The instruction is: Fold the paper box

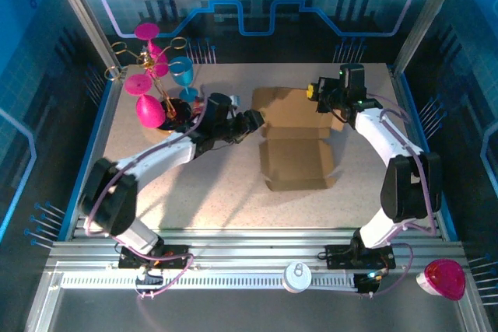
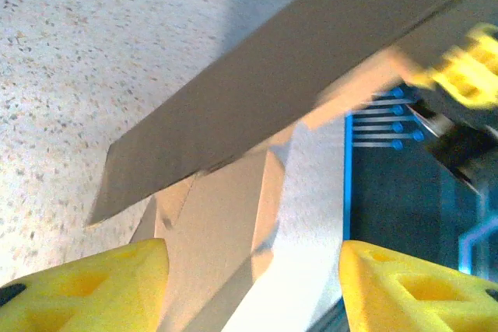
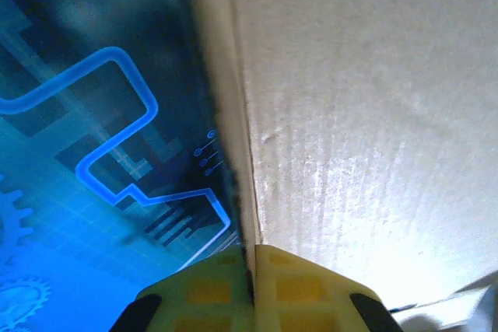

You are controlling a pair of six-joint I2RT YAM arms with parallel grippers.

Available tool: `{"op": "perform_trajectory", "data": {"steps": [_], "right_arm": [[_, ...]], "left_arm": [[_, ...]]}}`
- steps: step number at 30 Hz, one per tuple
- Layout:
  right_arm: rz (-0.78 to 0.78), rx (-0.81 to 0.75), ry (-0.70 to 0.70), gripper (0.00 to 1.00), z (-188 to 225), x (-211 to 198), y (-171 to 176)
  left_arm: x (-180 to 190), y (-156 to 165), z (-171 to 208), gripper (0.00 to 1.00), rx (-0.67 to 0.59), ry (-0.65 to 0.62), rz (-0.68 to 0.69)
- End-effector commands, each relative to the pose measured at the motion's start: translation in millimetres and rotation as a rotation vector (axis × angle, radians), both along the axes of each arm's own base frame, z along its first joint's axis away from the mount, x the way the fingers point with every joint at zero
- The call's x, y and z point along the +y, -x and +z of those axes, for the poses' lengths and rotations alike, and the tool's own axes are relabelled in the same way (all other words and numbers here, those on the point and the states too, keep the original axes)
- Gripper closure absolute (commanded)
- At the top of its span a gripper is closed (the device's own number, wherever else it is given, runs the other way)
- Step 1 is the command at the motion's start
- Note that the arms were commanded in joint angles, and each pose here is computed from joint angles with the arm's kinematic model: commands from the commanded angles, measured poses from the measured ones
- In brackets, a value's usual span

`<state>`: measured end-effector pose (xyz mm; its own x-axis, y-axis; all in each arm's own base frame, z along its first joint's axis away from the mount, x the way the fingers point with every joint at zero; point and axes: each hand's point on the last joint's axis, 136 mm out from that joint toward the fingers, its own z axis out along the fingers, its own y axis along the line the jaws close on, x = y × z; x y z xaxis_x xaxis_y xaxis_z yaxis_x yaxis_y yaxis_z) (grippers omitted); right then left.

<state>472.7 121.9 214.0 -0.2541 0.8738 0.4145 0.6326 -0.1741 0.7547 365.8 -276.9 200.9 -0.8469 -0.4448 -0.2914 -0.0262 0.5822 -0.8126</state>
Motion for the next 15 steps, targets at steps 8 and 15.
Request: {"op": "perform_trajectory", "data": {"steps": [8, 15], "right_arm": [[0.077, -0.032, 0.083, 1.0, -11.0, 17.4, -9.6], [0.111, -0.018, 0.09, 1.0, -20.5, 25.3, -8.2]], "left_arm": [[40.6, 28.7, 10.1, 0.38, -0.054, -0.416, -0.2], [52.8, -19.5, -6.9, 0.37, -0.124, -0.607, -0.169]]}}
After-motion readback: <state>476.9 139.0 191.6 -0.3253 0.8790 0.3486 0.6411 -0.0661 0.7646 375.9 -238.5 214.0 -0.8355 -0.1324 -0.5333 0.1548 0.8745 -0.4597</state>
